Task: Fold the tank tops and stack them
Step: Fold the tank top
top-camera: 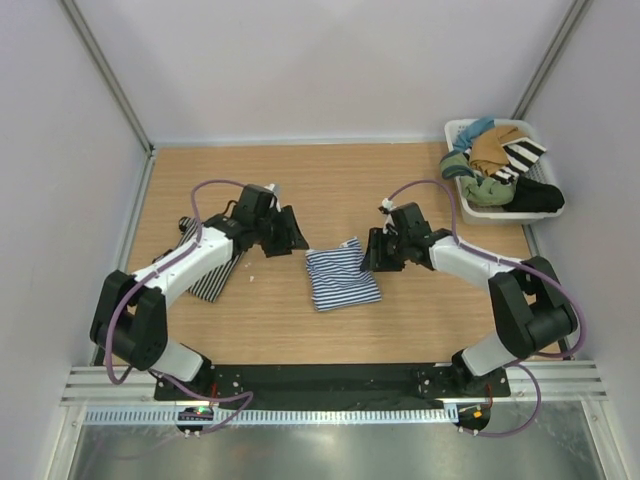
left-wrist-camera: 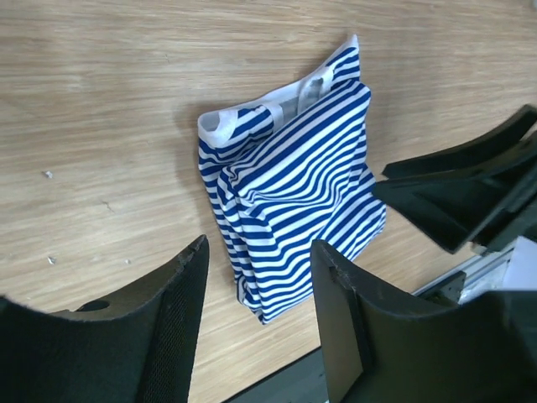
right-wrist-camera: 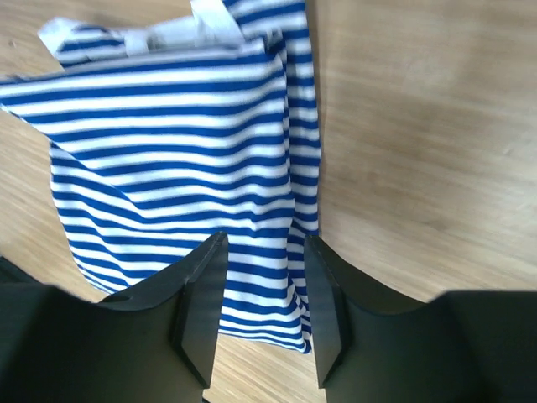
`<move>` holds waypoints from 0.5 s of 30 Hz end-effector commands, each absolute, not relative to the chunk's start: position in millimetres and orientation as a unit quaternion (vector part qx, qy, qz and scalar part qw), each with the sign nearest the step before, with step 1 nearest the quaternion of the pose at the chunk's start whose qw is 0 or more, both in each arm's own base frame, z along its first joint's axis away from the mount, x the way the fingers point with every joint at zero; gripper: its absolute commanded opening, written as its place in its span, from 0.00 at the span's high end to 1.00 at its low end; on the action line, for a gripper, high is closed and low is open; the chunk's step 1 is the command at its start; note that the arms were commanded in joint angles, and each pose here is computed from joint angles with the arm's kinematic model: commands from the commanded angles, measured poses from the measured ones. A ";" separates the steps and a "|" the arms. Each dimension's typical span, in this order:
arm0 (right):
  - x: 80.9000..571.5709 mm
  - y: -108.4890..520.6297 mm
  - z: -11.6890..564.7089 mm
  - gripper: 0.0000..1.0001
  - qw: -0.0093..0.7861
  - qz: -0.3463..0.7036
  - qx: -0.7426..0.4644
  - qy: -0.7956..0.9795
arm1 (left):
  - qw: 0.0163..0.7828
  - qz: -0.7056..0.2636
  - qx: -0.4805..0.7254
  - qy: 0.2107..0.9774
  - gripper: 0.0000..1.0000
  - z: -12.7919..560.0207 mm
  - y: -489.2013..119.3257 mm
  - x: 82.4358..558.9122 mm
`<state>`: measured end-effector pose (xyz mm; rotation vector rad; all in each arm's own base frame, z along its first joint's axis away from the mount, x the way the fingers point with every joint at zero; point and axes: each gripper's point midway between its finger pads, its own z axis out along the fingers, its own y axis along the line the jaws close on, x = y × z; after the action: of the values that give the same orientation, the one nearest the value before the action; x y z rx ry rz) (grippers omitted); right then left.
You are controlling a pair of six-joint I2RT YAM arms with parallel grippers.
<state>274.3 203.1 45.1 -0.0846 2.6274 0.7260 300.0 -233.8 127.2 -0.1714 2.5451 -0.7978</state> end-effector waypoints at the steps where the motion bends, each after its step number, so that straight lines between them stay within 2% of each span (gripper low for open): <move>1: 309.7 200.4 78.4 0.53 0.276 0.235 -0.056 0.930 | 0.262 -0.286 -0.024 0.921 0.47 136.2 -238.1 317.4; 4: 324.0 204.8 84.6 0.54 0.281 0.231 -0.074 0.928 | 0.263 -0.287 -0.010 0.921 0.45 130.8 -241.9 319.6; 5: 330.1 207.9 89.0 0.54 0.284 0.231 -0.078 0.927 | 0.266 -0.287 -0.005 0.920 0.37 129.1 -243.4 320.2; 6: 333.4 208.1 86.0 0.54 0.281 0.228 -0.080 0.929 | 0.267 -0.285 0.003 0.921 0.36 126.8 -245.8 319.2; 15: 358.1 213.8 61.5 0.51 0.259 0.203 -0.077 0.941 | 0.260 -0.278 0.045 0.924 0.38 106.0 -264.3 326.6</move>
<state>344.9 213.3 54.5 -0.1896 2.5762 0.5792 308.8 -248.8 92.6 0.0299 2.5855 -0.7319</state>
